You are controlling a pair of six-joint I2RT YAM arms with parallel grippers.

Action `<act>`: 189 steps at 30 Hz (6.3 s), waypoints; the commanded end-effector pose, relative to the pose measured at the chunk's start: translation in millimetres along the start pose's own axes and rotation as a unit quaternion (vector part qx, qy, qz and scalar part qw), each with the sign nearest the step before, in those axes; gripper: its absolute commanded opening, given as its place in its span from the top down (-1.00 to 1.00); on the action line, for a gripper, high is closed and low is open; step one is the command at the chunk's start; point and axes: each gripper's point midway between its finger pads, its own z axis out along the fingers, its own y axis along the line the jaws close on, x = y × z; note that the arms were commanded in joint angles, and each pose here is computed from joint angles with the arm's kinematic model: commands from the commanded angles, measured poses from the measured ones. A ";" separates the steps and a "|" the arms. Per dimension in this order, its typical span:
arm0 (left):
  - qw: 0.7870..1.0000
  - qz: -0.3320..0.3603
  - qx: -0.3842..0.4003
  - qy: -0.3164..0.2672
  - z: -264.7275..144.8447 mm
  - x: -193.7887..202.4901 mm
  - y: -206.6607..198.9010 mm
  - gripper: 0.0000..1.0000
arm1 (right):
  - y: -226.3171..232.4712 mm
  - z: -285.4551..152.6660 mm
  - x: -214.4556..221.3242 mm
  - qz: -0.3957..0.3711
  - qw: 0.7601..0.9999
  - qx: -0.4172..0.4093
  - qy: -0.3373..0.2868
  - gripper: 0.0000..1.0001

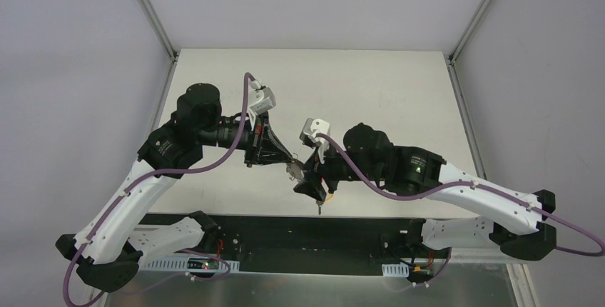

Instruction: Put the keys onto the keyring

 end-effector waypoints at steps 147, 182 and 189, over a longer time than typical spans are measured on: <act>0.964 0.106 -0.158 -0.185 -14.1 -71.5 24.8 1.00 | -20.2 -25.1 -122.6 0.112 0.946 0.217 -0.212 0.81; 0.927 0.208 -0.020 -0.313 -37.1 -104.9 -47.7 1.00 | 13.1 -94.3 -140.9 -0.086 0.970 0.114 -0.198 0.01; 0.922 0.201 0.027 -0.329 -45.6 -105.6 -70.7 1.00 | 35.7 -99.6 -124.0 -0.186 0.964 0.036 -0.185 0.02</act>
